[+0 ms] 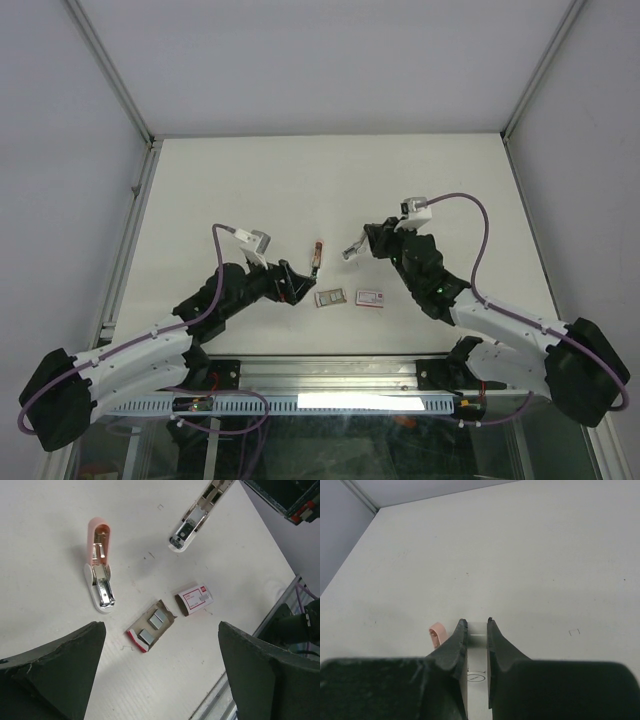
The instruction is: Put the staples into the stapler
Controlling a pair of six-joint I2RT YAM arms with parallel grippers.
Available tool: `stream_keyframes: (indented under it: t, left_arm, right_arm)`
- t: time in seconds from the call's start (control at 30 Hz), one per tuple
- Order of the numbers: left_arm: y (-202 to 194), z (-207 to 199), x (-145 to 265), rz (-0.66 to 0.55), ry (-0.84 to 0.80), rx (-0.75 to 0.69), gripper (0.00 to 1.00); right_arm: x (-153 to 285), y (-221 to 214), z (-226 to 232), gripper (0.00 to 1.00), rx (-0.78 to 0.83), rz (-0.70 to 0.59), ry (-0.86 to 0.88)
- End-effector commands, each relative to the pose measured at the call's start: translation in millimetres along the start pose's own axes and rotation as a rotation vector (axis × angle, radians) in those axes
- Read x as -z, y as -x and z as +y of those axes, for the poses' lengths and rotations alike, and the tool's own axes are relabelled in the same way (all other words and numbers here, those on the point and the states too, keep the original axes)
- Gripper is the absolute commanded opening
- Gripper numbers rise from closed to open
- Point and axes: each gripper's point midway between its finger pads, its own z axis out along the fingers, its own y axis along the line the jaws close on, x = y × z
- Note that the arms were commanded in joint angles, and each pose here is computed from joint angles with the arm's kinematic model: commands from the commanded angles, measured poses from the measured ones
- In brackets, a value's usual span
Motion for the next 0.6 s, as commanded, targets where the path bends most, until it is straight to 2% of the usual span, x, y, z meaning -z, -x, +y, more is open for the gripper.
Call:
stream_keyframes:
  t: [0.0, 0.57]
  left_arm:
    - [32.0, -0.3, -6.1, -0.071, 0.056, 0.073, 0.99]
    - [25.3, 17.8, -9.4, -0.065, 0.111, 0.102, 0.99]
  right_arm:
    - [-13.1, 22.4, 13.4, 0.0, -0.081, -0.102, 0.118]
    - [-33.5, -25.1, 16.6, 0.0, -0.11, -0.056, 0.3]
